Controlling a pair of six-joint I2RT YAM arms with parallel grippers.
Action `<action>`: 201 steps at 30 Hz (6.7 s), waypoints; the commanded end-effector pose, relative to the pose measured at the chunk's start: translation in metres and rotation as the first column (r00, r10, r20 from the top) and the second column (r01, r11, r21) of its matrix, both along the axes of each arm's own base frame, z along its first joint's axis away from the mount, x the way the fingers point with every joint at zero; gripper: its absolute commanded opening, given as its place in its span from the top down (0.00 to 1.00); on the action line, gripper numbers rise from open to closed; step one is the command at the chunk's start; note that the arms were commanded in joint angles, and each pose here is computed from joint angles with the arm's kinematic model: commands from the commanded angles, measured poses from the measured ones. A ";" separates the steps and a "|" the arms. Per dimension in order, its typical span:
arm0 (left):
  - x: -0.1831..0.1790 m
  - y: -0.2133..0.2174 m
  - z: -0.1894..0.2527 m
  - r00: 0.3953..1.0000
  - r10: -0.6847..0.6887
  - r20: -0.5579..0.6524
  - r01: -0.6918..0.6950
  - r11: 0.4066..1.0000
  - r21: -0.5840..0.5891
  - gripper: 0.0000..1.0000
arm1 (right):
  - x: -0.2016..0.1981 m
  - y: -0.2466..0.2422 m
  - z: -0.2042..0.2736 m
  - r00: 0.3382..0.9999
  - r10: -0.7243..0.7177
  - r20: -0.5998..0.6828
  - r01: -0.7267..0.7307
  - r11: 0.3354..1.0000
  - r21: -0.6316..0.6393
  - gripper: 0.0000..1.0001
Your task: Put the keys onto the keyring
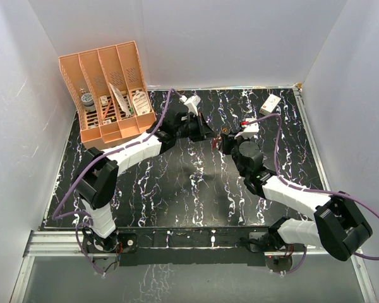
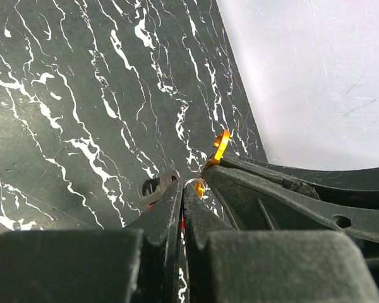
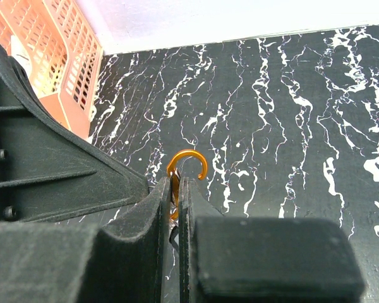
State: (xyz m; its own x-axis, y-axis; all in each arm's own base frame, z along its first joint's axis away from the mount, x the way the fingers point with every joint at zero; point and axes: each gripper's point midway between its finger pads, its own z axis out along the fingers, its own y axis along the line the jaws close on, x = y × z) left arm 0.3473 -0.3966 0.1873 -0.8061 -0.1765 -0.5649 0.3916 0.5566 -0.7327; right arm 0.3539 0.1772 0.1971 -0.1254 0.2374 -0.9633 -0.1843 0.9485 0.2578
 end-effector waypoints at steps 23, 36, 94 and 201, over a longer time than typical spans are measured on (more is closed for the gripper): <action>0.018 0.067 0.029 0.963 0.256 0.081 -0.259 0.966 0.021 0.37 | -0.001 -0.004 0.045 0.992 -0.020 0.127 0.013 0.999 0.053 1.00; 0.016 0.071 0.037 0.962 0.254 0.098 -0.255 0.967 -0.002 0.37 | 0.001 -0.002 0.046 0.992 -0.014 0.123 0.008 0.999 0.046 1.00; 0.026 0.060 0.066 0.942 0.077 0.326 -0.055 0.996 -0.073 0.58 | -0.001 0.061 0.049 0.894 0.349 0.280 -0.303 0.933 -0.194 1.00; 0.026 0.049 0.036 0.961 0.006 0.276 0.007 0.999 -0.047 1.00 | -0.007 0.059 0.084 0.892 0.341 0.298 -0.308 0.939 -0.151 0.37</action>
State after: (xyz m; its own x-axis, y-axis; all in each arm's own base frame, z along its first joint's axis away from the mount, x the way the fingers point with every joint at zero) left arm 0.3693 -0.3482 0.2045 -0.6595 -0.1999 -0.7246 0.5524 0.5250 -0.6475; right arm 0.3505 0.2486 0.2349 0.0620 0.0629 -0.9961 -0.5826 0.8126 0.0150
